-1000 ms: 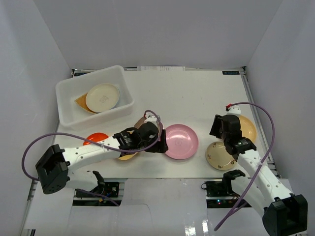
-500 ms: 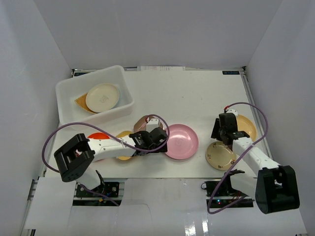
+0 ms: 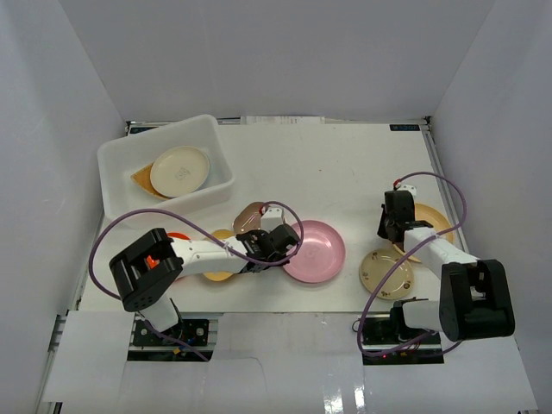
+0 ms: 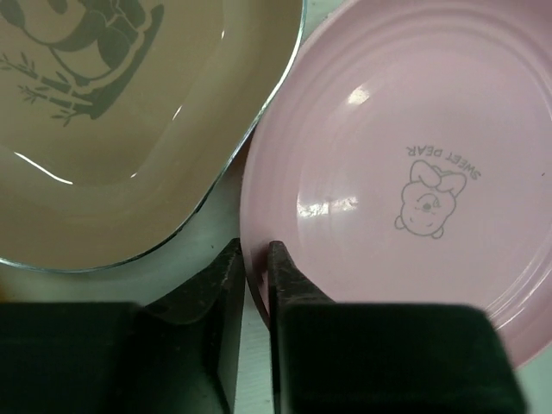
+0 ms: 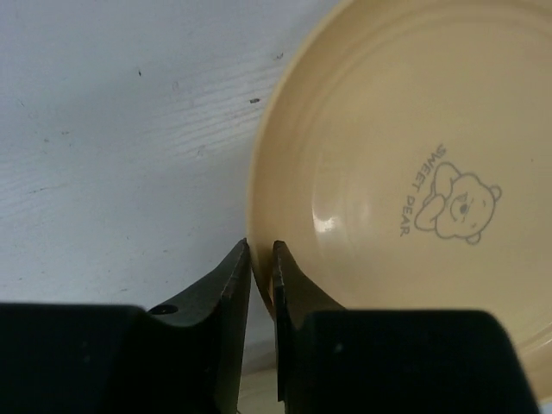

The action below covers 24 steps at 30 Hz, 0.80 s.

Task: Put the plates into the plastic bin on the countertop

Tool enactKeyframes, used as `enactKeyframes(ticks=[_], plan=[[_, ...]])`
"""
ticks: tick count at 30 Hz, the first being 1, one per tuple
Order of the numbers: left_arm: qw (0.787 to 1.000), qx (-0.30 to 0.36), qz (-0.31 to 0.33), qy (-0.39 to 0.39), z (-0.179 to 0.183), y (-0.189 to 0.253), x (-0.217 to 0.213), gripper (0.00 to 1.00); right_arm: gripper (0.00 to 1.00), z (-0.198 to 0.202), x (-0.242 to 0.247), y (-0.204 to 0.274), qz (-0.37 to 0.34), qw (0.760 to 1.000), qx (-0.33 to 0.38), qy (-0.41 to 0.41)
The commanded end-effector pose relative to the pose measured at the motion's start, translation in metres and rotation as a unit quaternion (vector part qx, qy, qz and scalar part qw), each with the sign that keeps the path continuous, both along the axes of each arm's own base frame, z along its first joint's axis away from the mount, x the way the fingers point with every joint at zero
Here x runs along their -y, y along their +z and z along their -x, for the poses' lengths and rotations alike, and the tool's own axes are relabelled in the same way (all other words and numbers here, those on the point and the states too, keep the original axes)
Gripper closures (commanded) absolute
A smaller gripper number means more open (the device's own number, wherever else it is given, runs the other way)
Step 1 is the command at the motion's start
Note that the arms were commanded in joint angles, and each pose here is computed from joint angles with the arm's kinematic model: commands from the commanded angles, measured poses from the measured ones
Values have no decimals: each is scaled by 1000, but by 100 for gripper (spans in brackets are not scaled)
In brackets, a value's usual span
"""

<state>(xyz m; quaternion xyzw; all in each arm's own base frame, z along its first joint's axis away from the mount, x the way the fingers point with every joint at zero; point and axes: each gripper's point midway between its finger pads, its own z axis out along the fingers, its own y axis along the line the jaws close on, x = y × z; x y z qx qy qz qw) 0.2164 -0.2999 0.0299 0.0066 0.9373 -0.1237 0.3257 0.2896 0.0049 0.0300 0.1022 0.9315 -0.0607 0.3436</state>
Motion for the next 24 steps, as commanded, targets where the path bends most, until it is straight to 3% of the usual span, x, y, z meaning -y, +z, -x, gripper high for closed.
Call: enactKeyframes(ticks=[1, 8, 12, 17, 22, 24], plan=[[1000, 19, -2, 3, -7, 10, 3, 80, 88, -22, -3, 18, -4, 999, 37, 3], [1000, 23, 4, 12, -9, 12, 4, 100, 92, -36, -2, 59, 8, 996, 88, 14], [999, 32, 32, 6, -10, 31, 12, 100, 92, -47, -7, 105, 22, 989, 145, 32], [984, 139, 111, -3, -30, 135, 15, 100, 92, -47, -33, 175, 9, 969, 232, 81], [961, 209, 170, 57, -85, 230, -43, 100, 92, -36, -56, 209, 7, 957, 265, 114], [948, 248, 175, 93, -105, 273, -87, 100, 92, -30, -69, 215, -1, 953, 274, 133]])
